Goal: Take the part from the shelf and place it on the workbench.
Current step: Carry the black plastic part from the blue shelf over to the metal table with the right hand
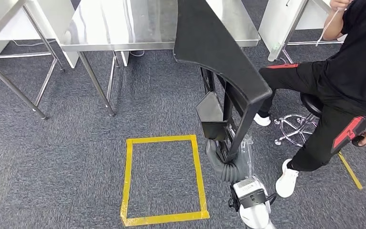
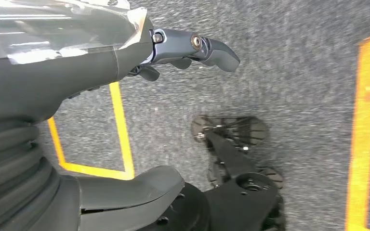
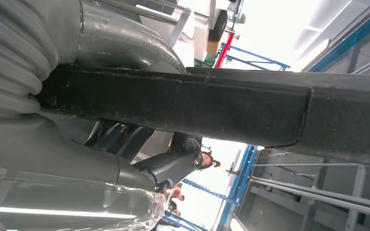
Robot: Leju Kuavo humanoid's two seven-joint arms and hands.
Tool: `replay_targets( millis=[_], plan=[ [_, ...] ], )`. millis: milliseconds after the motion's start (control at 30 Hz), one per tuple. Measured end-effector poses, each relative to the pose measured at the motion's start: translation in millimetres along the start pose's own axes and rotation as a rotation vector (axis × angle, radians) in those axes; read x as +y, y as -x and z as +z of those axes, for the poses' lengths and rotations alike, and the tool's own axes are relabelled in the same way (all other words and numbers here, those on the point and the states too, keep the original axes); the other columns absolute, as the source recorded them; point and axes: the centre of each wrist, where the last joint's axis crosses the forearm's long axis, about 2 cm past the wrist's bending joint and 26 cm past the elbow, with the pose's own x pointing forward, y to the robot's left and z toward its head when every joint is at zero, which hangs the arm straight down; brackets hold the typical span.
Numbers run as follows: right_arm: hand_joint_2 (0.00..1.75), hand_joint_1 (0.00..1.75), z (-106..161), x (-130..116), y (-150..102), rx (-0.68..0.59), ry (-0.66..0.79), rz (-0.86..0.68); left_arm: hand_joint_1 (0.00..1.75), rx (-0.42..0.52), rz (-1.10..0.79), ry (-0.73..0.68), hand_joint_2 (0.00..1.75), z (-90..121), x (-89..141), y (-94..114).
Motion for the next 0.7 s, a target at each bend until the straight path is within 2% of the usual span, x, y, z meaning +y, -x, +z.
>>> replay_targets(
  millis=[700],
  plan=[
    [1.75,1.75,-0.5,1.1,1.2,-0.005,0.006,0.0,0.0,-0.029,0.007,-0.009,1.75,1.6,5.5,1.0]
  ],
)
